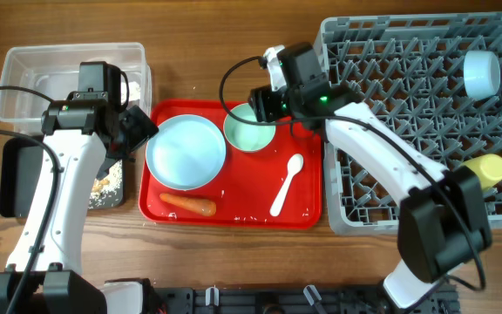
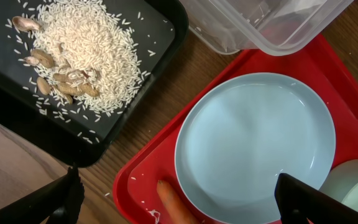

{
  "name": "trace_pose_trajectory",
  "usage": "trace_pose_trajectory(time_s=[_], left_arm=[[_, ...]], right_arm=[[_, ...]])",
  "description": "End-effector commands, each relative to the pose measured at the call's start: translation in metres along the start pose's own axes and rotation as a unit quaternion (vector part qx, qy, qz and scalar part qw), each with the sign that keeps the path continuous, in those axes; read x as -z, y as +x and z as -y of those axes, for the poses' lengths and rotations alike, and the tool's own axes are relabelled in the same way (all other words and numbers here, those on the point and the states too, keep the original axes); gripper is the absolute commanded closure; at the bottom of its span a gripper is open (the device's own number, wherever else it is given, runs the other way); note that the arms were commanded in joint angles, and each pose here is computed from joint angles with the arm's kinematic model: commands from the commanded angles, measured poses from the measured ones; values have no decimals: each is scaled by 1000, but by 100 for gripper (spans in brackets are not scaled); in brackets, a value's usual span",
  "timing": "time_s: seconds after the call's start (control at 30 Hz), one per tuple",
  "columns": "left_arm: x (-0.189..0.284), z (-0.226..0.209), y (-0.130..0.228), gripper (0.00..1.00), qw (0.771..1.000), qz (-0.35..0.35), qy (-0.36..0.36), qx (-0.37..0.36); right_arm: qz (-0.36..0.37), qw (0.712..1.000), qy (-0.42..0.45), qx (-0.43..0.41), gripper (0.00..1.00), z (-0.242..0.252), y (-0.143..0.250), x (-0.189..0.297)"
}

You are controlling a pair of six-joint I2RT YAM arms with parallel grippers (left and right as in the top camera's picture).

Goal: Sort waste into correct bins and load items into the dishwasher rack
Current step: 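Grasp the light-blue bowl with the right gripper and lift it, then place the light-blue bowl in the rack with the right gripper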

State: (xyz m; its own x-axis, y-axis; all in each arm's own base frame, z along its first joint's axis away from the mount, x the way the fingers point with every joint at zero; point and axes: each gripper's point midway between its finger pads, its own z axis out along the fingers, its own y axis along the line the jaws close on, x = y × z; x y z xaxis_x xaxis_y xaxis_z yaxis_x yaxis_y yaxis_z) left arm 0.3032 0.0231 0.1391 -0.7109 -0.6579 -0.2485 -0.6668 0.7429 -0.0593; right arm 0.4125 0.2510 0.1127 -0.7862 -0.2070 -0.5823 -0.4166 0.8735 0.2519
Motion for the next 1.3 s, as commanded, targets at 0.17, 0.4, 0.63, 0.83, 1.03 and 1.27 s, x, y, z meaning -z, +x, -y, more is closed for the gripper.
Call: trace_pose_trajectory(time_s=[0.17, 0.4, 0.63, 0.83, 1.03, 1.27], left_arm=[[4, -1, -2, 0, 1000, 4, 4, 10], [4, -1, -1, 0, 1000, 4, 4, 10], [4, -2, -1, 0, 1000, 3, 3, 10], [4, -2, -1, 0, 1000, 3, 2, 10], [4, -2, -1, 0, 1000, 4, 3, 10], [4, -2, -1, 0, 1000, 4, 3, 10]], right_arm=[[-108, 987, 56, -109, 78, 29, 66, -50], [-122, 975, 124, -141, 80, 50, 80, -43], [-123, 975, 124, -141, 96, 50, 79, -40], [-19, 988, 140, -66, 96, 56, 14, 42], [158, 861, 483, 2, 96, 155, -61, 219], [105, 699, 707, -26, 96, 249, -48, 324]])
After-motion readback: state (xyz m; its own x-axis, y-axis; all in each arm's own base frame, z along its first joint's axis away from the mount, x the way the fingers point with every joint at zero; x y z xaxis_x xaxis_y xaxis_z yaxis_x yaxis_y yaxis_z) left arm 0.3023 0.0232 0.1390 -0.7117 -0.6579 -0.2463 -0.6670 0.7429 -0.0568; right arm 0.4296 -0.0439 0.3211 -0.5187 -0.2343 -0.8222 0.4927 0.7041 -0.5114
